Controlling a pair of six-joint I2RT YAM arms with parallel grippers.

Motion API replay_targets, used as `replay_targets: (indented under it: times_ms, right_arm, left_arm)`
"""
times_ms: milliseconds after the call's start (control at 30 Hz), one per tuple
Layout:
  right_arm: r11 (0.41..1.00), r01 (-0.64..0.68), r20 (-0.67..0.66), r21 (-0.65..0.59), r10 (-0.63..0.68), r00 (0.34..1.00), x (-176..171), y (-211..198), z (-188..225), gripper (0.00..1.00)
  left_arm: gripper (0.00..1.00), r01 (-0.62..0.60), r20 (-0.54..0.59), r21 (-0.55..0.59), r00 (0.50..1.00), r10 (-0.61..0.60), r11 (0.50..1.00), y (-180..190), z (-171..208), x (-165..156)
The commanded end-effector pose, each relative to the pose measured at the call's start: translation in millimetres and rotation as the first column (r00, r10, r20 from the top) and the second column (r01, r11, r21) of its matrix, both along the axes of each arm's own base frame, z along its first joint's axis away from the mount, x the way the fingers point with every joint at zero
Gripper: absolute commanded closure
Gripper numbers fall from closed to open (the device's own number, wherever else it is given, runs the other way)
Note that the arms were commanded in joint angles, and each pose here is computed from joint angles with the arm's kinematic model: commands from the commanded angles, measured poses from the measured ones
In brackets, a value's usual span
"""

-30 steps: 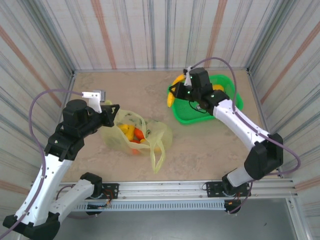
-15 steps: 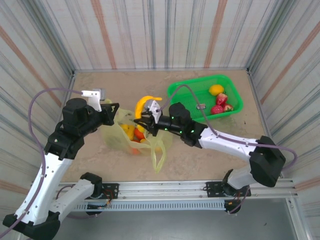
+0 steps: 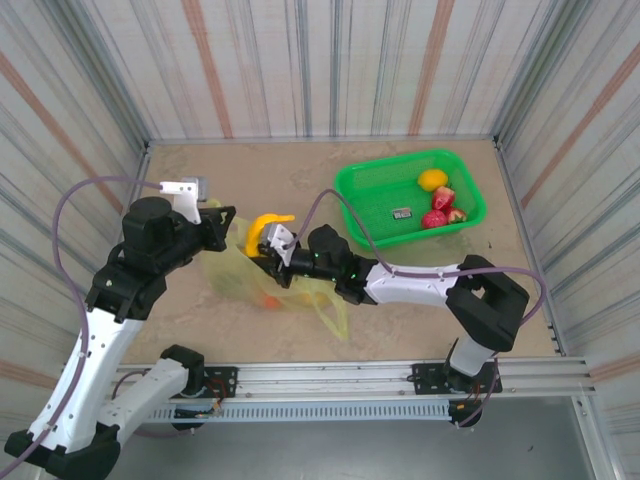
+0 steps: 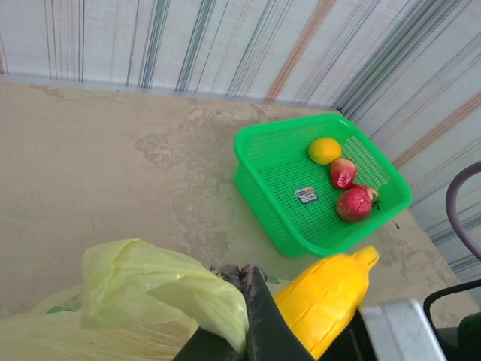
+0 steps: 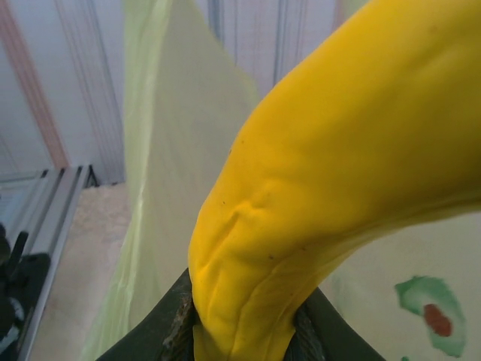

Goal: Place the fake fruits into the plastic bag and tie a complex knot

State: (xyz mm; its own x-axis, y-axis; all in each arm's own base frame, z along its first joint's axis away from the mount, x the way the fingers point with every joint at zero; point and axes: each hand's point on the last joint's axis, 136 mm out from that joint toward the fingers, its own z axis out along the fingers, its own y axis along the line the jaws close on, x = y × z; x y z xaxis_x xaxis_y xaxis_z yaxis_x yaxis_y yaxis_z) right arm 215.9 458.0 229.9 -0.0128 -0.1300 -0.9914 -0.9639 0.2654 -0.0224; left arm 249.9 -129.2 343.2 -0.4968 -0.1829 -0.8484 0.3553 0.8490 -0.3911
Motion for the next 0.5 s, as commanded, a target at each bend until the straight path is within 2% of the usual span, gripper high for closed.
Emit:
replay_targets:
  times_ms: [0, 100, 233, 467]
  right_arm:
    - [0.993, -0.04, 0.001, -0.114, 0.04, 0.999, -8, -3, -30, 0.66]
    - [0.992, -0.017, 0.009, -0.129, 0.019, 1.0, -5, -10, -31, 0.53]
    - [0.989, -0.011, 0.01, -0.144, 0.013, 1.0, 0, -15, -28, 0.46]
    - [0.988, -0.017, 0.032, -0.154, 0.022, 0.999, 1, -19, -20, 0.45]
  left_arm:
    - [1.0, -0.014, 0.033, -0.008, 0.999, 0.014, 1.0, 4, 14, -3]
    - [1.0, -0.012, 0.031, -0.009, 0.999, 0.012, 1.0, 3, 13, -3]
    - [1.0, -0.007, 0.034, -0.012, 0.999, 0.007, 1.0, 2, 14, -3]
    - [1.0, -0.008, 0.032, -0.009, 0.999, 0.008, 1.0, 2, 13, -3]
